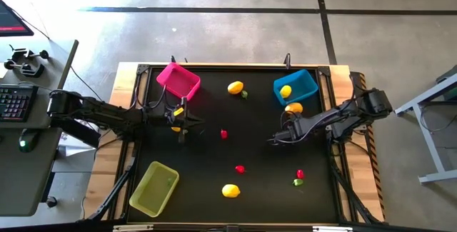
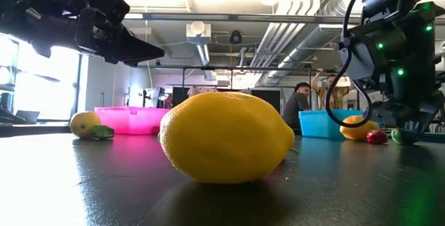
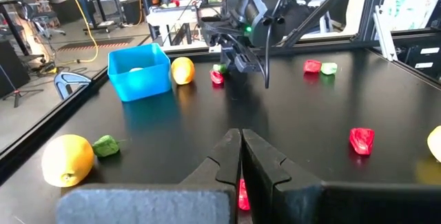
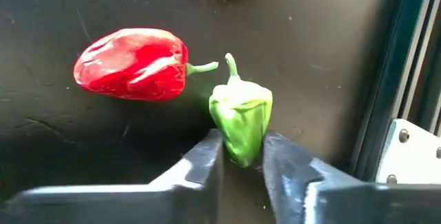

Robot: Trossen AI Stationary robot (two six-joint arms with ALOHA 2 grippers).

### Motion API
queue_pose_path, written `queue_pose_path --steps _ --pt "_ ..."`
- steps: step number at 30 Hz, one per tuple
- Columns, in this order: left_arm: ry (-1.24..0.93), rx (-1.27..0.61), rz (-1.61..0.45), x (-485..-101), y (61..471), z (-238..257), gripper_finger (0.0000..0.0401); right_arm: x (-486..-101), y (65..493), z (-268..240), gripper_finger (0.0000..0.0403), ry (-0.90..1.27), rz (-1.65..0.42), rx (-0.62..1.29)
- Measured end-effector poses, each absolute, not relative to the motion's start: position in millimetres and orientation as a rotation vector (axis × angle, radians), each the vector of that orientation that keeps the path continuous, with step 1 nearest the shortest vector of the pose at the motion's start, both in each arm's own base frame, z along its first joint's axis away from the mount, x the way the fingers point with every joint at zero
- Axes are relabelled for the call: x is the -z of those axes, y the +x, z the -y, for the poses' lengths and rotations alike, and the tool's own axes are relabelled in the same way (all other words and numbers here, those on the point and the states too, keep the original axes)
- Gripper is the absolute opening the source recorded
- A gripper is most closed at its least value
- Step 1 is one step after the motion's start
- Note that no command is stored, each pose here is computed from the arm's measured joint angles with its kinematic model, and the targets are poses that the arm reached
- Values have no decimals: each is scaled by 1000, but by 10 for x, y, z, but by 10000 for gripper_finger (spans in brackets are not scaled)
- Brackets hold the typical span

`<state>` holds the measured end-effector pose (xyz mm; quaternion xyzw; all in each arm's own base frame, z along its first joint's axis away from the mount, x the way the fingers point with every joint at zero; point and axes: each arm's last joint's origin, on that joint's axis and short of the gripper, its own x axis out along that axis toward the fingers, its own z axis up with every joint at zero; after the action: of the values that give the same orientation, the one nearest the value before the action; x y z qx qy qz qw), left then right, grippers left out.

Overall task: Sort produce into baskets
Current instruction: Put the green bell pepper into the yellow bin

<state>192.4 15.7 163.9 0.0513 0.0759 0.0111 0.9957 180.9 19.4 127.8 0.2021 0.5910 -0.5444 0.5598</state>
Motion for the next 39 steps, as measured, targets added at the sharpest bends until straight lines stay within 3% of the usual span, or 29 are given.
queue_pose_path --steps 5,15,28,39 --pt "101 -22 -152 -1639 1924 -157 0 -1276 1796 -188 11 445 -1402 1280" --pt "97 -23 -152 -1640 1925 -157 0 -1622 1926 -397 5 428 -1477 1153" --pt "58 -4 -157 -1633 1924 -150 0 -1783 2633 -597 2 292 -884 538" --pt "67 94 -140 -1732 2079 -43 1 -1820 3060 -576 1 73 -610 304"
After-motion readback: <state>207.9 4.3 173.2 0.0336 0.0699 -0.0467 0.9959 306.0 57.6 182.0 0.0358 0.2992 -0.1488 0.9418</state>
